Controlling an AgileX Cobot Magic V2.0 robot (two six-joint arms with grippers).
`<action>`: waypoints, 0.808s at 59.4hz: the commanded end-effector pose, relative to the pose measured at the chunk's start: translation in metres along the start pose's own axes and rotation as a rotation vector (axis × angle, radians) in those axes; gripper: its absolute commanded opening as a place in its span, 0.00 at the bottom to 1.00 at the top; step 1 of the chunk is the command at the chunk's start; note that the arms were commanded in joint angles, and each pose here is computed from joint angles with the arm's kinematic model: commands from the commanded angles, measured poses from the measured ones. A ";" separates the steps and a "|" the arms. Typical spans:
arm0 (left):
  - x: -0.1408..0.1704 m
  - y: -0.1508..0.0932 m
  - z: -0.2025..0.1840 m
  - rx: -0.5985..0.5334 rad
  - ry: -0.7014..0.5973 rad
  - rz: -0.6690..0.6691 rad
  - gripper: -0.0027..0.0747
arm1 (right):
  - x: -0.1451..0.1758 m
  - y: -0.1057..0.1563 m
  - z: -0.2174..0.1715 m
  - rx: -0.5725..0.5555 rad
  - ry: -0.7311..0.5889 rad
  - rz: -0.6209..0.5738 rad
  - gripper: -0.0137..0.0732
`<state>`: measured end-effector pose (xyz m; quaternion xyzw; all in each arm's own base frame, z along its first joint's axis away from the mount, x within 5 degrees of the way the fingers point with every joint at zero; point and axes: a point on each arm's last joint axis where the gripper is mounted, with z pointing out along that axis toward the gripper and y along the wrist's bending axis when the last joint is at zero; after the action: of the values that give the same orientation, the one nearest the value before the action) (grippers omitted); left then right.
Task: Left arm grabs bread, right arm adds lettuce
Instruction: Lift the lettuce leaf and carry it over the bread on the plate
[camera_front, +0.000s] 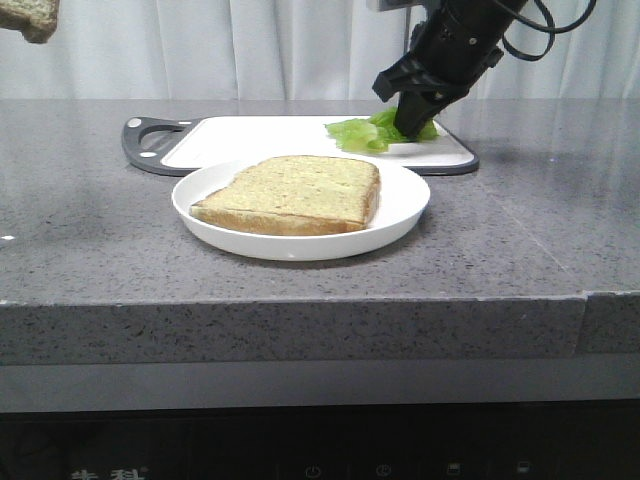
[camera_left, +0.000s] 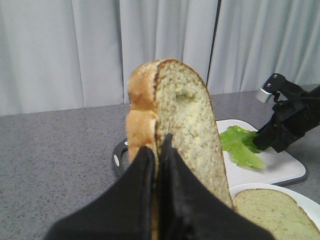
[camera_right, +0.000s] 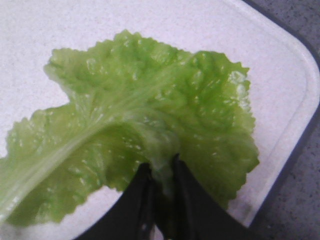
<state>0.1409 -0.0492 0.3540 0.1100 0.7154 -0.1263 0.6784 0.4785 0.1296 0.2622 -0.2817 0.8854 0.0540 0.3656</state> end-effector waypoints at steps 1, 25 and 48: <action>-0.017 0.001 -0.003 -0.005 -0.112 -0.008 0.01 | -0.030 -0.005 -0.048 0.056 -0.146 -0.023 0.08; -0.017 0.001 -0.003 -0.005 -0.112 -0.008 0.01 | -0.047 0.009 -0.110 -0.033 -0.215 0.039 0.08; -0.017 0.001 -0.003 -0.005 -0.112 -0.008 0.01 | -0.015 0.082 -0.158 -0.103 -0.255 -0.101 0.09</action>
<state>0.1409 -0.0492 0.3539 0.1101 0.7159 -0.1262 0.6778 0.3704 0.1592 0.3472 -0.3410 0.8437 0.1137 0.3987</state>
